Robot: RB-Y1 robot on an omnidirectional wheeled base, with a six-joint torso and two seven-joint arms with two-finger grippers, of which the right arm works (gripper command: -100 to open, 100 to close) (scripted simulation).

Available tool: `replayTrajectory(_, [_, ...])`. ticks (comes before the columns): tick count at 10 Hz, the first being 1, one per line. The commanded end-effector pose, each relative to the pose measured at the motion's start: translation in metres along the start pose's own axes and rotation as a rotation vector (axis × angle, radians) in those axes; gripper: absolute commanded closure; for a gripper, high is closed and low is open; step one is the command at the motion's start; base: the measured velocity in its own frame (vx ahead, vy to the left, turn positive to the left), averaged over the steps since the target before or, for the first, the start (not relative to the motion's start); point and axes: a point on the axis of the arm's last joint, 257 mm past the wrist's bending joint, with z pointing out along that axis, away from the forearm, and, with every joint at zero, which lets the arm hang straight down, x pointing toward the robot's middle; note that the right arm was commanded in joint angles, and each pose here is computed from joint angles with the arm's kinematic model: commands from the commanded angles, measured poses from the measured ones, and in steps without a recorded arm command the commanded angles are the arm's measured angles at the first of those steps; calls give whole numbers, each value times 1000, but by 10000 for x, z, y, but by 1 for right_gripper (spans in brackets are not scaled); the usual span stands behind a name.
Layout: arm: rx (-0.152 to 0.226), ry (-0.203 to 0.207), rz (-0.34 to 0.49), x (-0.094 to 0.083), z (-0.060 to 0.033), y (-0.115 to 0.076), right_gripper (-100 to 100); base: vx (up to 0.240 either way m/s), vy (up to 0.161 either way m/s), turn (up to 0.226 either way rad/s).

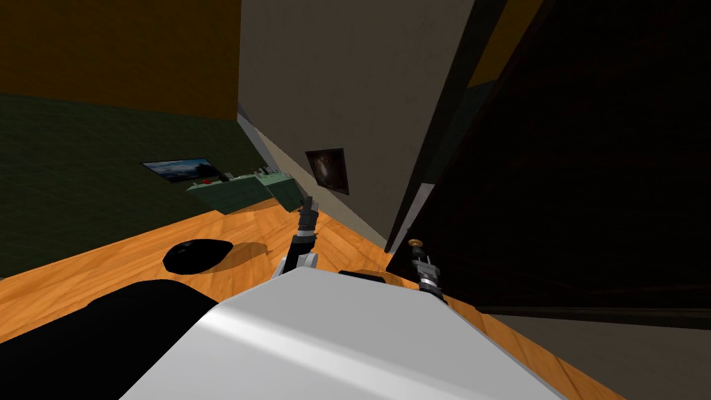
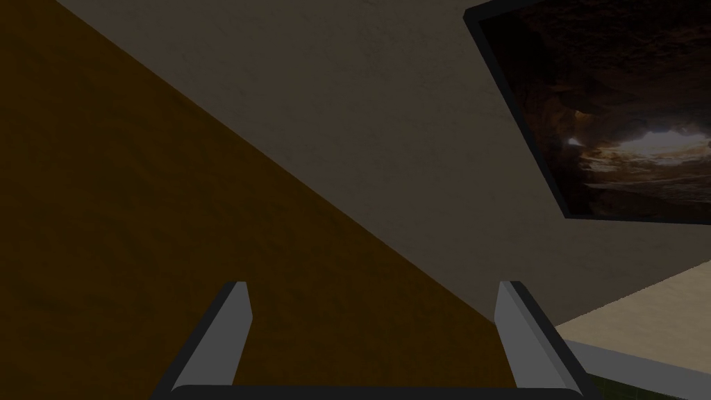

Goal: Pull the door open

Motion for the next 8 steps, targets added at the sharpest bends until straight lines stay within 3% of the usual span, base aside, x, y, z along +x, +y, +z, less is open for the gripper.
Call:
replayTrajectory(1, [12,37,72,185,6,-161,-100,-54,-14,85])
replayTrajectory(4, [12,37,72,185,6,-161,-100,-6,6,-13])
replayTrajectory(5, [7,34,128,188,-34,-166,-100,-28,-4,40])
replayTrajectory(8, [2,32,182,190,-73,-170,-100,-46,-17,46])
